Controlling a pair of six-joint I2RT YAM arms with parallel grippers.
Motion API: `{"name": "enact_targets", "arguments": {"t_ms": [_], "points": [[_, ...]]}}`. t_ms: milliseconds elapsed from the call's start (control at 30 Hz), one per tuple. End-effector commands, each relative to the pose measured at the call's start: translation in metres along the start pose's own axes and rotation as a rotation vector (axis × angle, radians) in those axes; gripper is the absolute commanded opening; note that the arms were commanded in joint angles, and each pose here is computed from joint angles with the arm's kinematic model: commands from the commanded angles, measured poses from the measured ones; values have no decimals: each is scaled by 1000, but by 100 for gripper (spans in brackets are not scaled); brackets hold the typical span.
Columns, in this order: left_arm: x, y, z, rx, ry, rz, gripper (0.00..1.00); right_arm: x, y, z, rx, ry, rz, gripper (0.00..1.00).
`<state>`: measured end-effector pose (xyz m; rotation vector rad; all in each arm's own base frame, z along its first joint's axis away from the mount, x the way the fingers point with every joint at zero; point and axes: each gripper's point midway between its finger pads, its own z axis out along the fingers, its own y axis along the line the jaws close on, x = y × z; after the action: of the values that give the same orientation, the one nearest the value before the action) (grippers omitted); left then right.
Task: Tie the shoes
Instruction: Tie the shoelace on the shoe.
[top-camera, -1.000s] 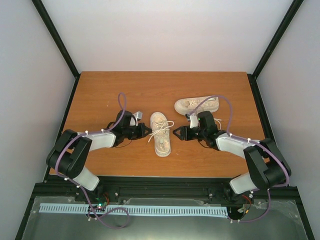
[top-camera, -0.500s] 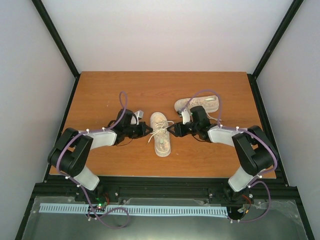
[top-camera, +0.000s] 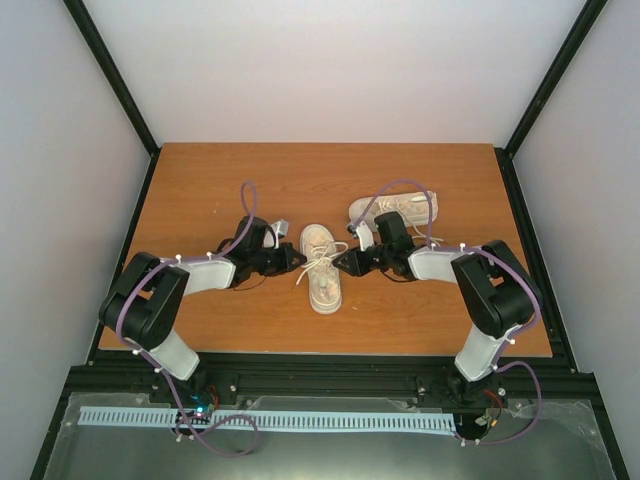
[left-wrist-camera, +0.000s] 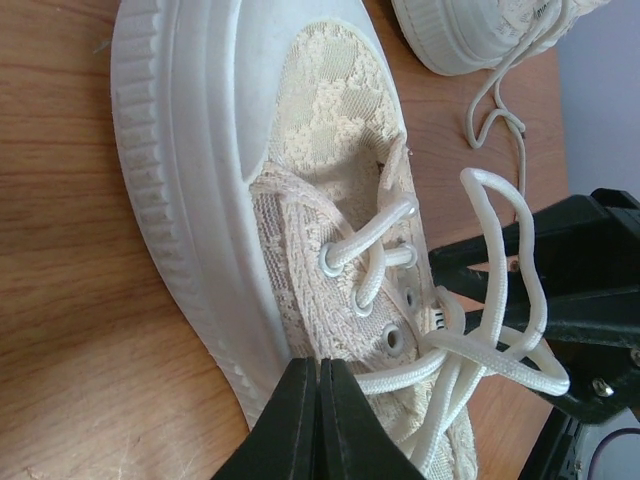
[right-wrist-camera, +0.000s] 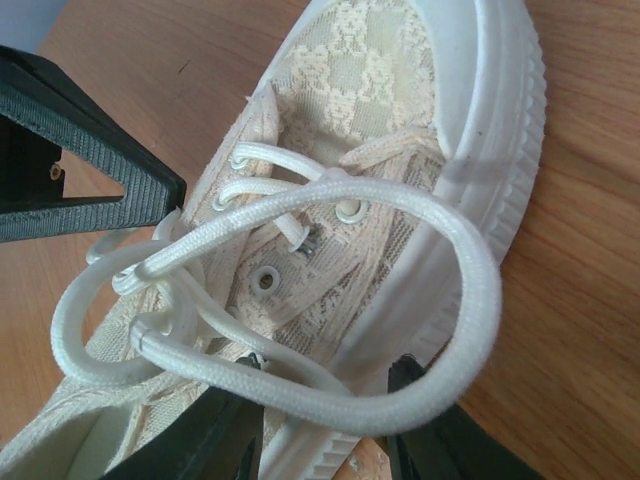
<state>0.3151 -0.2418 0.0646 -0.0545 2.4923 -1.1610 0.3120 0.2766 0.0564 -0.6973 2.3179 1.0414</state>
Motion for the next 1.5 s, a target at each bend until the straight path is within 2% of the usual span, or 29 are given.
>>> {"name": "enact_targets", "arguments": {"t_ms": [0,67,167,233,433,533,700,967,1167,1467], "points": [[-12,-9,0,21,-10,33,1,-6,8,2,-31,-7,-37,27],[-13,-9,0,22,-12,33,1,-6,8,2,-30,-6,-36,15],[-14,-11,0,23,-17,35,2,-4,10,-2,-24,-3,-29,3],[-17,-13,-1,28,-23,38,7,1,12,-5,-25,2,-21,3],[-23,-17,-5,28,-49,44,52,22,12,-19,14,41,39,3],[-25,-21,-7,34,-58,60,62,36,12,-26,38,76,90,3],[-24,-26,-9,60,-60,97,71,57,14,-33,64,120,167,3],[-18,-47,-8,140,-20,220,70,69,18,-42,70,133,208,3],[-9,-58,-8,146,1,348,59,61,18,-41,71,116,201,3],[-13,-57,-9,123,-26,342,46,42,19,-37,61,85,164,3]]}}
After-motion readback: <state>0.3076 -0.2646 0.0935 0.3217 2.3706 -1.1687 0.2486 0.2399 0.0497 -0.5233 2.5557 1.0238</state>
